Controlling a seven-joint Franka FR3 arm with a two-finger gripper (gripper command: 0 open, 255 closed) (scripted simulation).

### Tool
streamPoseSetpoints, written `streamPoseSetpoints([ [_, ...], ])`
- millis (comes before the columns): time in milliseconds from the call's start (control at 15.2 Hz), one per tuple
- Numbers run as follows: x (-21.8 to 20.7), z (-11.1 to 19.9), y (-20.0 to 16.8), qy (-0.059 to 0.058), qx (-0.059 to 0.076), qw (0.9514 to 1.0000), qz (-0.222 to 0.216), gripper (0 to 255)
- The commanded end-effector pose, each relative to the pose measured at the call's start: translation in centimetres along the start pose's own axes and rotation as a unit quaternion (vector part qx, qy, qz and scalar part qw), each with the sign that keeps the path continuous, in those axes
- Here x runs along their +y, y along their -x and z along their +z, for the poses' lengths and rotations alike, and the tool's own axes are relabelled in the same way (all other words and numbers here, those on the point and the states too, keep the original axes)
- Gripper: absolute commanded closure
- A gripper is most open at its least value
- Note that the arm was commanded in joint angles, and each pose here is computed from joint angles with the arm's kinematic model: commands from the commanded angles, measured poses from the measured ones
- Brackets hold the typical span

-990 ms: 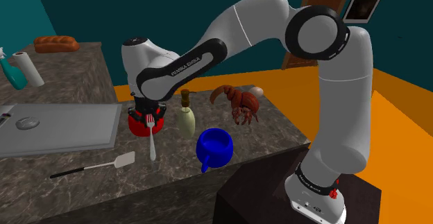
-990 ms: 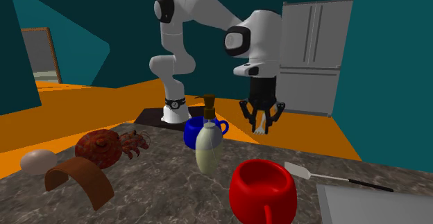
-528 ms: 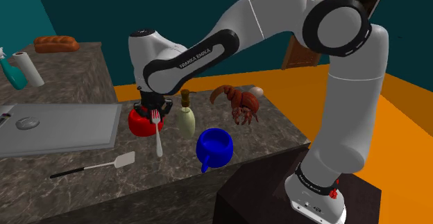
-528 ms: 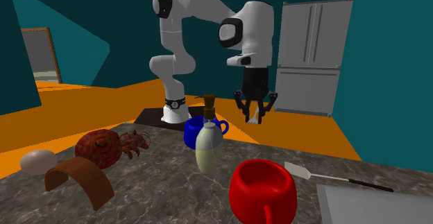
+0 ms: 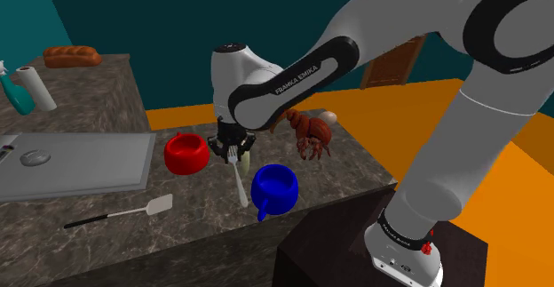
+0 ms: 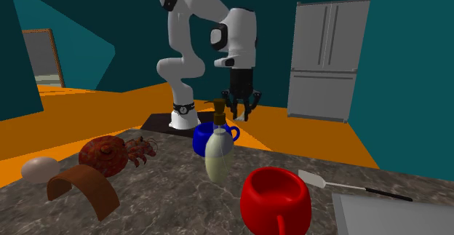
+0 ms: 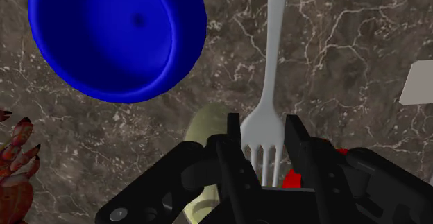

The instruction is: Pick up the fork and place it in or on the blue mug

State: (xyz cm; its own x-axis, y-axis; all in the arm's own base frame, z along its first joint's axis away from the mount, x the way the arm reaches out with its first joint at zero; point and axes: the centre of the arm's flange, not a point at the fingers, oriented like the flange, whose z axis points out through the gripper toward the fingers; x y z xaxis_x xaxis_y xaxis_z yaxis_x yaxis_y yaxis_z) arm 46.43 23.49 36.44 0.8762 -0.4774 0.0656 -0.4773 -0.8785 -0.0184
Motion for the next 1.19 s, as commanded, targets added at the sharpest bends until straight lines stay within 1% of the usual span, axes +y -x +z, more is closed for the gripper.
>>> streamPoseSetpoints([
  [0, 2.4, -0.2, 1.1, 0.0, 0.0, 1.0, 0.0, 255],
  [528, 11.5, -0.8, 5.5, 0.0, 0.0, 1.0, 0.0, 255],
  [1122, 11.6, 3.9, 5.8, 0.0, 0.0, 1.0, 0.0, 255],
])
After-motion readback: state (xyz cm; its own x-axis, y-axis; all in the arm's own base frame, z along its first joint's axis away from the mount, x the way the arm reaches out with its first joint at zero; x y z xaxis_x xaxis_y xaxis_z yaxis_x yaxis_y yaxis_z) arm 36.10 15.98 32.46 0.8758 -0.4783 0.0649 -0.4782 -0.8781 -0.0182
